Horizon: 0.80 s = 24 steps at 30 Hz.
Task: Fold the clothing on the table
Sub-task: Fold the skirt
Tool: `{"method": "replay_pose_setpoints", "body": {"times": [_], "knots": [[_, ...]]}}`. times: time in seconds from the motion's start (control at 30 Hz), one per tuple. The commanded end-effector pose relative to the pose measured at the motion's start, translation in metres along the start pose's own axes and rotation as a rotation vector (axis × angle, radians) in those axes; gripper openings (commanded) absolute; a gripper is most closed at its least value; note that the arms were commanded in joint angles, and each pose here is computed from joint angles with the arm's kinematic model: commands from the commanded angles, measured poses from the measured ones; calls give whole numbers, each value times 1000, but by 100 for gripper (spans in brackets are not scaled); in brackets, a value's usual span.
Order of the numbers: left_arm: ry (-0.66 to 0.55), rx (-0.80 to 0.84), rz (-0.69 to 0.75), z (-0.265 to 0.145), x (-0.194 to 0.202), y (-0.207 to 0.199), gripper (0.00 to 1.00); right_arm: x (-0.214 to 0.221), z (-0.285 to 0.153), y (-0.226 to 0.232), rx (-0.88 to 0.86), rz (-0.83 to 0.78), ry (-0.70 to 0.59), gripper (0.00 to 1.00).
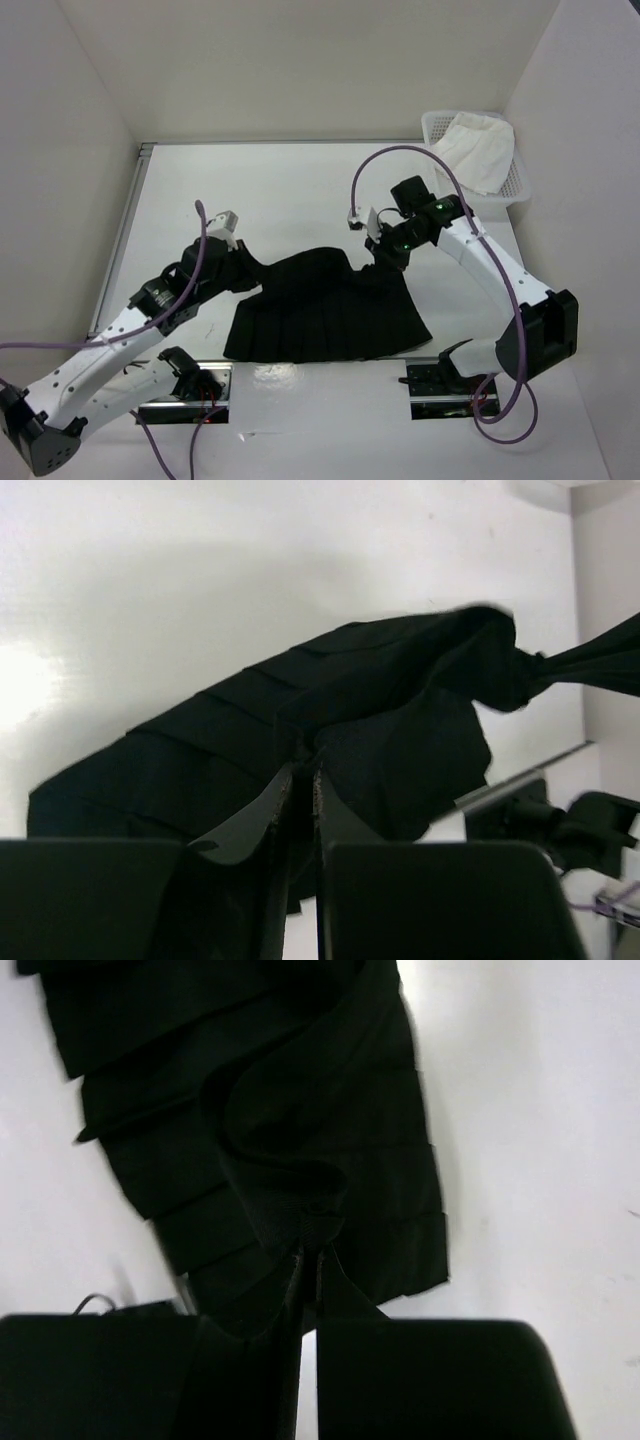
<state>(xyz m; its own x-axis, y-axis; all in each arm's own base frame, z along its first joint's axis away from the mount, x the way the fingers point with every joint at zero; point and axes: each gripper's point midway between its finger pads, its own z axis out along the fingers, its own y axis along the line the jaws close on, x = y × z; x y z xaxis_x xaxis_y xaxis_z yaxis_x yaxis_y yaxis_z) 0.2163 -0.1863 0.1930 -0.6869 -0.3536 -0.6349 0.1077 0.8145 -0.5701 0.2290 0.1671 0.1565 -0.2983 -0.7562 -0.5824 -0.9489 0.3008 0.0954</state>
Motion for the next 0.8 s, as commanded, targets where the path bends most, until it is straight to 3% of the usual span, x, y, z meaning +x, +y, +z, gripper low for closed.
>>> {"method": "replay_pose_setpoints", "body": {"times": [0.0,0.33,0.57,0.77], "knots": [[19,75,-61,-26,7,-10,0,8,-10,50,-173,-98,24,0],[146,122,-36,-43,37,-8,0,4,14,97,-394,-207,133,0],[312,154,-36,-49,72,-6,0,16,36,109,-460,-242,249,0],[360,139,-42,-70,82,1,5,28,50,114,-492,-275,337,0]]}}
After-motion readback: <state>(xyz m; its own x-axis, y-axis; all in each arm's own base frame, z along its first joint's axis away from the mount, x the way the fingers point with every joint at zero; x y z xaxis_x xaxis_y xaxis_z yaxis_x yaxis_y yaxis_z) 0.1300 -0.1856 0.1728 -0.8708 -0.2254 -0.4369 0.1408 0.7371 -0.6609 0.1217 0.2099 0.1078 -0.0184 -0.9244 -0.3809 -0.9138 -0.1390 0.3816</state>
